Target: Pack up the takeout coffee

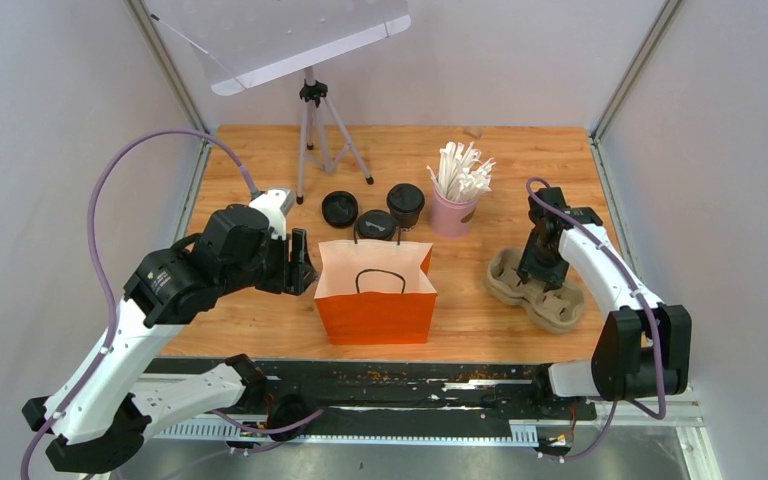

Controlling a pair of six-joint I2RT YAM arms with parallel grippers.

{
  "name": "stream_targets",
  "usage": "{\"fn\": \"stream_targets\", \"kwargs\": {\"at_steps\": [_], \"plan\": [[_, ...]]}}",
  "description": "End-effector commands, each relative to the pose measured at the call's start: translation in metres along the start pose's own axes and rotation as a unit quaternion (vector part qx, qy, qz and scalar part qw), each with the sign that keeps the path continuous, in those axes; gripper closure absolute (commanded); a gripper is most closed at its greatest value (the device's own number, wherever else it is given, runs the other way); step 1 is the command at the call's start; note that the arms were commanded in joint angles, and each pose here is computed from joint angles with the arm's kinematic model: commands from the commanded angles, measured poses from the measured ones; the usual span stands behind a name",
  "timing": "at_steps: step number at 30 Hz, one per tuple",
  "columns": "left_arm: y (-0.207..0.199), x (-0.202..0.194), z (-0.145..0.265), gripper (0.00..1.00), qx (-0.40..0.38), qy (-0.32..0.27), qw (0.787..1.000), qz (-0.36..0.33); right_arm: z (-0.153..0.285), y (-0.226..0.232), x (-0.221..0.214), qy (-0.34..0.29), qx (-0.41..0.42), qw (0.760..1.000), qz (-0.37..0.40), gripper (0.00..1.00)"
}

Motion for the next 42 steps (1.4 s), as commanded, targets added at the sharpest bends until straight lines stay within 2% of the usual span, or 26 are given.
{"fn": "stream_targets", "kwargs": {"at_steps": [1,10,15,20,23,42], "plan": [[-0.002,0.005,0.001,0.35,-0.004,-0.012,1.0,0.007,0.019,-0.006,0.013,-0.032,-0.003,0.999,0.002,0.59],[-0.005,0.006,-0.001,0.35,-0.009,-0.011,1.0,0.006,0.016,-0.005,0.01,-0.033,0.002,0.999,0.007,0.54],[-0.007,0.007,-0.002,0.35,-0.009,-0.01,1.0,0.004,0.01,0.001,0.007,-0.029,0.017,0.999,0.007,0.59],[-0.006,0.007,-0.001,0.35,-0.008,-0.009,1.0,0.003,0.01,0.0,0.007,-0.025,0.014,1.0,0.007,0.51],[-0.005,0.006,-0.001,0.35,-0.007,-0.01,1.0,0.003,0.011,0.001,0.009,-0.028,0.016,0.999,0.007,0.59],[-0.005,0.008,-0.001,0.34,-0.009,-0.013,1.0,-0.004,0.047,-0.01,0.011,-0.039,0.008,0.999,0.01,0.57]]}}
Point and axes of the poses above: each gripper's point midway between its finger pads, its own z axis back along the fingers, its own y axis along the line the jaws close on, x = y × z, the point moved 2 cm from there along z, back along the fingers, and after that the axes turned 12 degrees about z, right-handed, at the moved point
